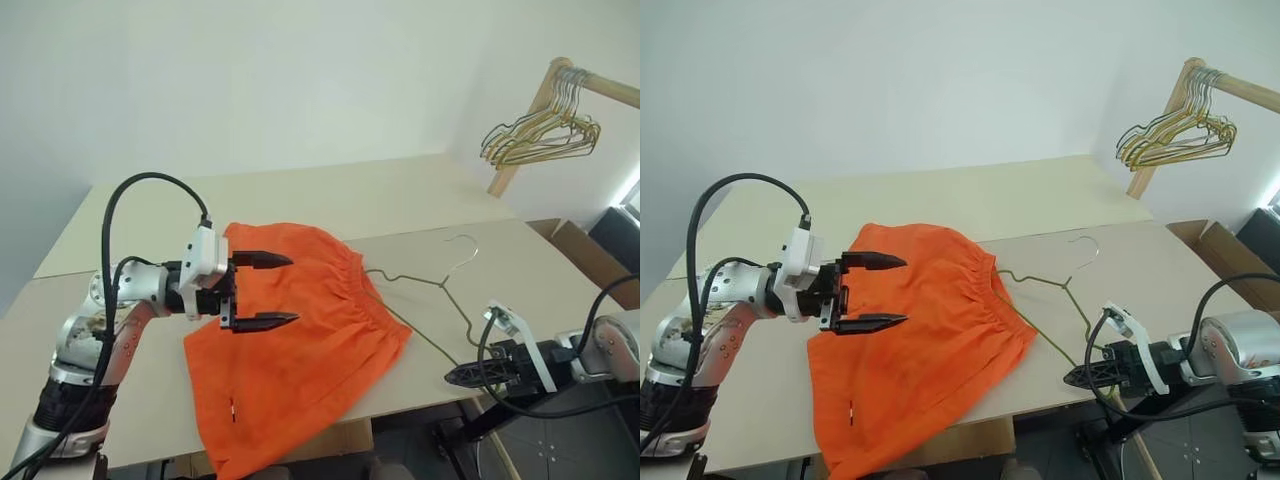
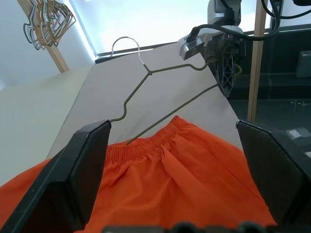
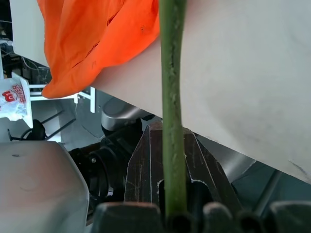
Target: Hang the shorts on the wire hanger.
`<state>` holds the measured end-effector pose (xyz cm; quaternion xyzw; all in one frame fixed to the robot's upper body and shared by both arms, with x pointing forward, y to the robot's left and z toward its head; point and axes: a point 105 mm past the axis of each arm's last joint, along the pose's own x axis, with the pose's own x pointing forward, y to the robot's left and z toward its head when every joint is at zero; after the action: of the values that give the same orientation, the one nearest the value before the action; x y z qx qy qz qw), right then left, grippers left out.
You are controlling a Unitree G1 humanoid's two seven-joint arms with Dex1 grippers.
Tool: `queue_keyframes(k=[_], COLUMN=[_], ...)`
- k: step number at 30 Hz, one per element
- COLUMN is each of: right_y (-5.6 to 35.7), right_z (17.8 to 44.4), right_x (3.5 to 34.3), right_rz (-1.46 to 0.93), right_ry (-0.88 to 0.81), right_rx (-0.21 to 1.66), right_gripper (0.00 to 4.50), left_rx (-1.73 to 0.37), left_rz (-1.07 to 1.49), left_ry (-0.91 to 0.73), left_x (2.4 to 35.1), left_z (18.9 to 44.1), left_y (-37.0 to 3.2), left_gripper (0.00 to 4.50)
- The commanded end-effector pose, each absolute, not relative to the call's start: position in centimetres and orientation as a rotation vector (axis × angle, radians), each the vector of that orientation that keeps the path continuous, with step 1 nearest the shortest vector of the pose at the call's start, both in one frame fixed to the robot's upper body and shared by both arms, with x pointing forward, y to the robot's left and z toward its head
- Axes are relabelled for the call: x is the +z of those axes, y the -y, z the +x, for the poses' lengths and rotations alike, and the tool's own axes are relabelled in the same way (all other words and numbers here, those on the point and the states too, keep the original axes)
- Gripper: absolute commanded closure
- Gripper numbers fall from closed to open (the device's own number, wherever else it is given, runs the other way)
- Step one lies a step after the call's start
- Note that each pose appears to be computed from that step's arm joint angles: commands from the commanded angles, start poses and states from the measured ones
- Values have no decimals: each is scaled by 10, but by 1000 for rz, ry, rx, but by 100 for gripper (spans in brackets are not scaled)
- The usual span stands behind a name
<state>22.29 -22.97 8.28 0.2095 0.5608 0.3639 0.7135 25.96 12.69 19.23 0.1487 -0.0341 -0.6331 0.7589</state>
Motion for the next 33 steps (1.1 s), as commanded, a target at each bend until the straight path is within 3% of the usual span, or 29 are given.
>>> queue_keyframes(k=[1, 6, 12, 20, 24, 33], right_y=[225, 216, 216, 206, 196, 193], right_z=[231, 248, 236, 272, 260, 272], right_x=[82, 73, 72, 61, 63, 59], right_rz=[460, 464, 469, 553, 526, 512], right_ry=[-1222, -1226, -1248, -1185, -1201, -1179], right_rx=[833, 824, 904, 812, 921, 966], right_gripper=[450, 450, 450, 450, 450, 450], left_rx=[-1369, -1361, -1349, -1350, -1347, -1353], left_rz=[355, 361, 376, 380, 385, 391], left_ry=[116, 112, 95, 90, 92, 109], left_x=[201, 203, 204, 203, 202, 200], left_z=[255, 254, 252, 251, 251, 251], left_y=[-128, -129, -136, -136, -136, -133], left_gripper=[3, 3, 3, 3, 3, 3])
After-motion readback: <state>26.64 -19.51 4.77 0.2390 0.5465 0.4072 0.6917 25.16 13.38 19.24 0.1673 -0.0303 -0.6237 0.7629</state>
